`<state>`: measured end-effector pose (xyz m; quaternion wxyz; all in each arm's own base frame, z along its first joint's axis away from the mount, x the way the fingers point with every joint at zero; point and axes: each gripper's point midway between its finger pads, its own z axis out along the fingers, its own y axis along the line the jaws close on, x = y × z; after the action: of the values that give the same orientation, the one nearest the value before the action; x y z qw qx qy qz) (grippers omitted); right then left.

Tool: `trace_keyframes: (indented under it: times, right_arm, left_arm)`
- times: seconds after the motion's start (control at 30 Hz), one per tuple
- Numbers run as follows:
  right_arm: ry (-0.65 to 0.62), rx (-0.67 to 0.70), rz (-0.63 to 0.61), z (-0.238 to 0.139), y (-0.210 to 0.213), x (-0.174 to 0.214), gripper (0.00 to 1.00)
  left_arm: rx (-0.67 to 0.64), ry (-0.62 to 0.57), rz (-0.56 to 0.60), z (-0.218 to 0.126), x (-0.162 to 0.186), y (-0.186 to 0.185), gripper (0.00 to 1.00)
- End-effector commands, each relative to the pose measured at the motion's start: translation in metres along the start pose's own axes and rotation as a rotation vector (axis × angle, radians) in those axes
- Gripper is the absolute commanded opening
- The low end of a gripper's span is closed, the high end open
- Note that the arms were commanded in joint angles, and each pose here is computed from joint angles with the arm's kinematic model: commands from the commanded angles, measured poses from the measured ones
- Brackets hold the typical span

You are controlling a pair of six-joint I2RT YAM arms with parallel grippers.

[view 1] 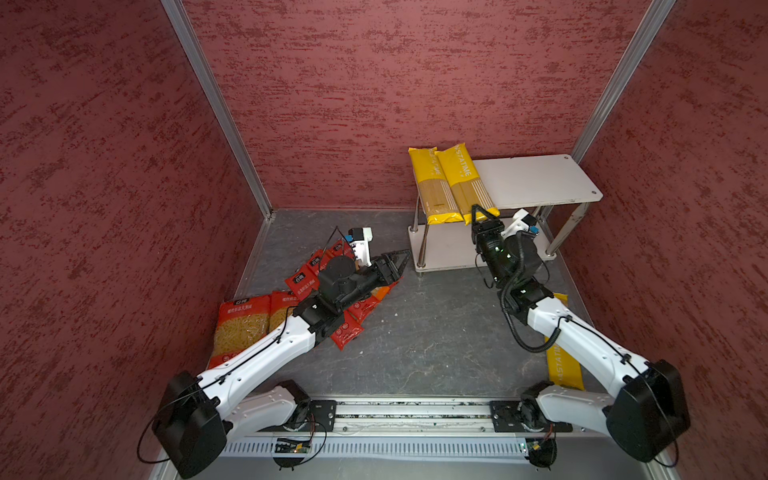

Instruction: Place and organize the pasta boxes and bags onto the shelf

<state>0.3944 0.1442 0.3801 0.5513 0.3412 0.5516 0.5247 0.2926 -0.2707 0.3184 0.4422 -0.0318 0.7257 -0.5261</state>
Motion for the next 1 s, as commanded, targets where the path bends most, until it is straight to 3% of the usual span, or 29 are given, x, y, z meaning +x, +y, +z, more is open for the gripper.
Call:
trace_keyframes:
  times: [0.0,0.13,0.37,0.63,0.83,0.9,0.97]
  right_arm:
    - [-0.061,-0.125,0.033,-0.009,0.052,-0.024,0.39]
    - [-0.026,-0.038,0.000,-0.020,0.032,-0.023,0.52]
    - [0.007,0.075,-0.022,-0.039,0.002,-0.037,0.57]
    - [0.047,0.115,0.020,-0.032,-0.014,-0.049,0.65]
    - [0.044,0.131,0.019,-0.027,-0.020,-0.060,0.63]
    - [0.051,0.129,0.005,-0.025,-0.021,-0.065,0.59]
    - [0.071,0.108,-0.007,-0.022,-0.018,-0.066,0.45]
  left_arm:
    - [0.033,-0.027,0.019,-0.001,-0.004,-0.013,0.64]
    - [0.045,-0.012,0.016,0.004,0.003,-0.014,0.64]
    - [0.055,0.011,0.013,0.013,0.015,-0.012,0.64]
    - [0.059,0.026,0.013,0.015,0.024,-0.014,0.63]
    - [0.048,0.025,0.017,0.015,0.024,-0.011,0.64]
    - [0.050,0.029,0.019,0.015,0.026,-0.011,0.63]
    - [0.047,0.030,0.021,0.015,0.027,-0.010,0.63]
